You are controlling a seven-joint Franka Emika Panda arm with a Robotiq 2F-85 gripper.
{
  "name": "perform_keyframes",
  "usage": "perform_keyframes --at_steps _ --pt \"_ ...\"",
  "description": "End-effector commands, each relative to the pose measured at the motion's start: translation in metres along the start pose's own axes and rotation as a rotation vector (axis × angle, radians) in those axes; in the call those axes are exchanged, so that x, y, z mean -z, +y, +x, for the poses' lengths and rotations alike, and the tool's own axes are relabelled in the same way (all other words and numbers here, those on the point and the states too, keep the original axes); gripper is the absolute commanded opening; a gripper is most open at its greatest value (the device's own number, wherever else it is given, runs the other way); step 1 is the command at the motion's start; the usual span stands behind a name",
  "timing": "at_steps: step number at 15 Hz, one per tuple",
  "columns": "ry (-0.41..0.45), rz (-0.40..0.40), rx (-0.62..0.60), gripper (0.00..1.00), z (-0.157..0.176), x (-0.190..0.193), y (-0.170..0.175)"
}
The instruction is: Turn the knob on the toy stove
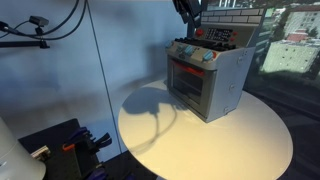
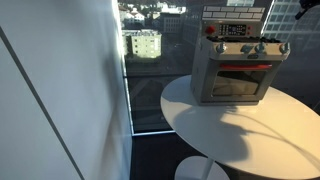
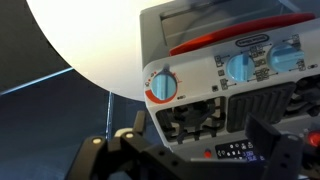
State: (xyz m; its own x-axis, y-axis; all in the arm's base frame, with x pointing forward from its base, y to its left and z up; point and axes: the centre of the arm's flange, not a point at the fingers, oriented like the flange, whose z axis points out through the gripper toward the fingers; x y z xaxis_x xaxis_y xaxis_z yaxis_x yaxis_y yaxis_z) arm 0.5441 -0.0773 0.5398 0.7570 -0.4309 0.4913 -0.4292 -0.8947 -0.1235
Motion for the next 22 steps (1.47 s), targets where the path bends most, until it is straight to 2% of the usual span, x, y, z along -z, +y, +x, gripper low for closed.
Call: perform_keyframes --at_steps 1,14,22 --pt "0.033 -0.004 0.002 1.0 0.005 -0.007 0.007" --pt "0.027 -0.02 0.023 1.0 0.009 -0.051 0.027" --pt "0.031 0.009 0.04 1.0 0.012 -0.08 0.028"
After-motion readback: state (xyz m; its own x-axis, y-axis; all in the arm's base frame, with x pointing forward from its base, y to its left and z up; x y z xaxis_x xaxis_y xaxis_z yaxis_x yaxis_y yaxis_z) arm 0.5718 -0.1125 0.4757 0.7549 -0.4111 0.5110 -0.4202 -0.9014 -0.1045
